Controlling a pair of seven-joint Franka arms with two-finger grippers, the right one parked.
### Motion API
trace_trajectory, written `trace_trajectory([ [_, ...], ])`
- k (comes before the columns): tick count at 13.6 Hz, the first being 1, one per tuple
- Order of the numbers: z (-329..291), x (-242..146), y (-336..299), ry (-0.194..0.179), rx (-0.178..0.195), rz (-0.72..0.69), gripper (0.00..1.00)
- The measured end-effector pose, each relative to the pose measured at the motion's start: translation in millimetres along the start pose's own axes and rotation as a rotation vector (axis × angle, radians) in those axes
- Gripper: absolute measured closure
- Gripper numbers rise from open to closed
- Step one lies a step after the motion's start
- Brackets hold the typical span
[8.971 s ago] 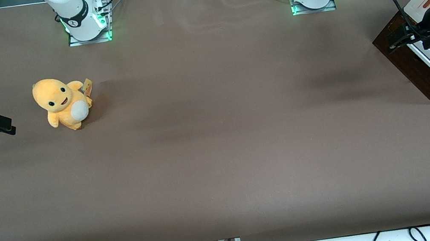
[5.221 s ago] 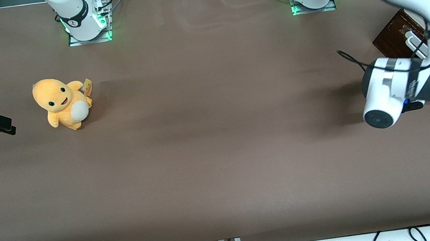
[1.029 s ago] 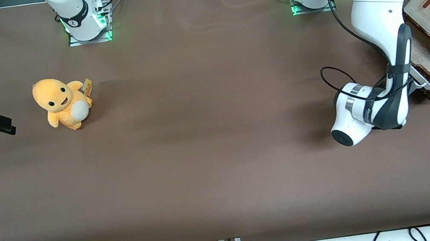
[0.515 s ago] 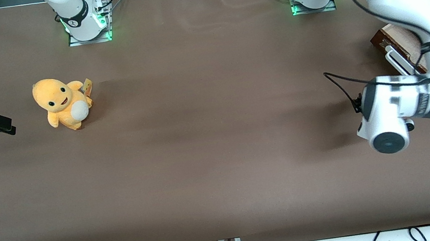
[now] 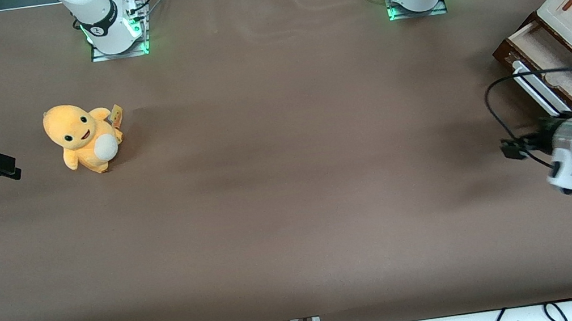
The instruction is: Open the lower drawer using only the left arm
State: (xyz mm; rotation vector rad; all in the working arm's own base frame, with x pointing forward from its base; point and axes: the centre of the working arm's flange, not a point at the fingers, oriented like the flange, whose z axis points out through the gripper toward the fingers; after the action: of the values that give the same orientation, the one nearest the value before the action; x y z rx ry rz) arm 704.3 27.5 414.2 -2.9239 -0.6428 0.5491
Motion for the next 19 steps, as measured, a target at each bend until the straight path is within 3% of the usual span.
trace_trajectory([
  [3,-52.5,-28.8,-16.6,0.132,-0.118,0.127,0.00],
  [4,-65.3,-40.5,-31.4,0.171,-0.142,0.199,0.00],
  [7,-95.3,-80.4,-70.6,0.284,-0.145,0.419,0.00],
  [9,-110.6,-111.8,-76.1,0.323,-0.132,0.496,0.00],
  [11,-117.9,-142.1,-71.3,0.336,-0.111,0.530,0.00],
  [14,-112.0,-170.3,-61.7,0.321,-0.104,0.511,0.00],
  [19,-104.3,-174.5,-55.0,0.303,-0.106,0.475,0.00],
])
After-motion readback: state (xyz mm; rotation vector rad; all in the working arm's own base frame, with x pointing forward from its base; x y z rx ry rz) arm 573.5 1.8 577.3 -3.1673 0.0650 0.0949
